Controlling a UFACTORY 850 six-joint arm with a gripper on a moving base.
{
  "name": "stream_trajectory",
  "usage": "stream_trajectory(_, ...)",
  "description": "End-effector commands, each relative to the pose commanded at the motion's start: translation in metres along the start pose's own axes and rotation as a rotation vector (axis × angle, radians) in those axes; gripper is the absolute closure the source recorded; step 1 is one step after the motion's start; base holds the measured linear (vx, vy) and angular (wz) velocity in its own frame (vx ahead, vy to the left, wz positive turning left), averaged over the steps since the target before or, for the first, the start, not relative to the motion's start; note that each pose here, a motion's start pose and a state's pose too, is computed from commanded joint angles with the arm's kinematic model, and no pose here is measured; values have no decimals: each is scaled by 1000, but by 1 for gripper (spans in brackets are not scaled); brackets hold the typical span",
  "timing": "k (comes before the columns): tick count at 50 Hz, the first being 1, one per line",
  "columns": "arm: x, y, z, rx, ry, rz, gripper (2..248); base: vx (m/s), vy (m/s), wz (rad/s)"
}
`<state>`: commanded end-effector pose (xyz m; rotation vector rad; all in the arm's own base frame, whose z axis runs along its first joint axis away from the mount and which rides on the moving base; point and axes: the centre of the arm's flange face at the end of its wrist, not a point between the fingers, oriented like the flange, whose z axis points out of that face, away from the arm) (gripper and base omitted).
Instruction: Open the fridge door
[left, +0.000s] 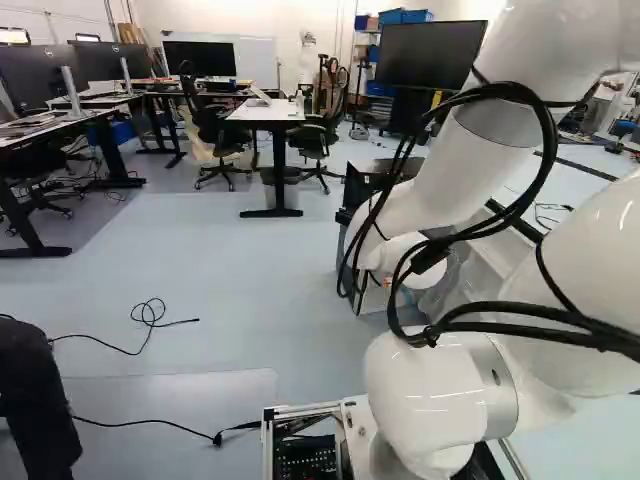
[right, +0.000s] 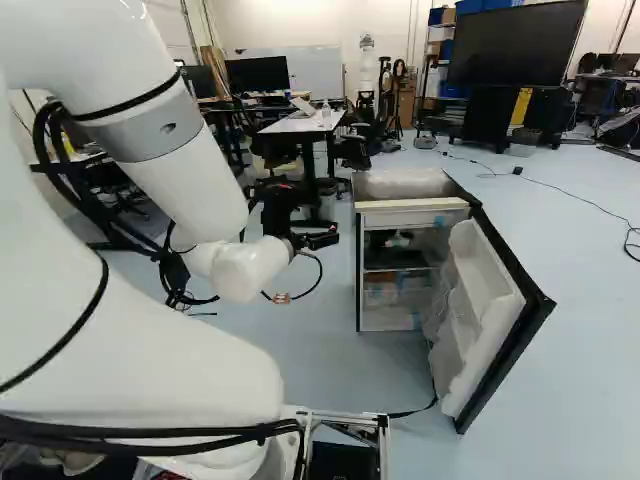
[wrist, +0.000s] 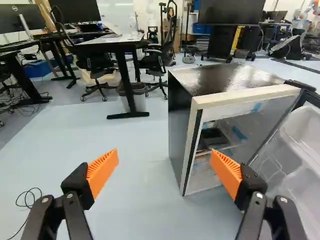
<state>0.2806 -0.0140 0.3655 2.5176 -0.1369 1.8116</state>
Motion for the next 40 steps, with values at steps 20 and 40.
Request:
stream_trajectory(20, -3, -11, -9, 68, -7, -42, 3, 0, 0, 0)
stream_trajectory(40, -4, -13, -11, 81, -8, -50, 3, 0, 0, 0)
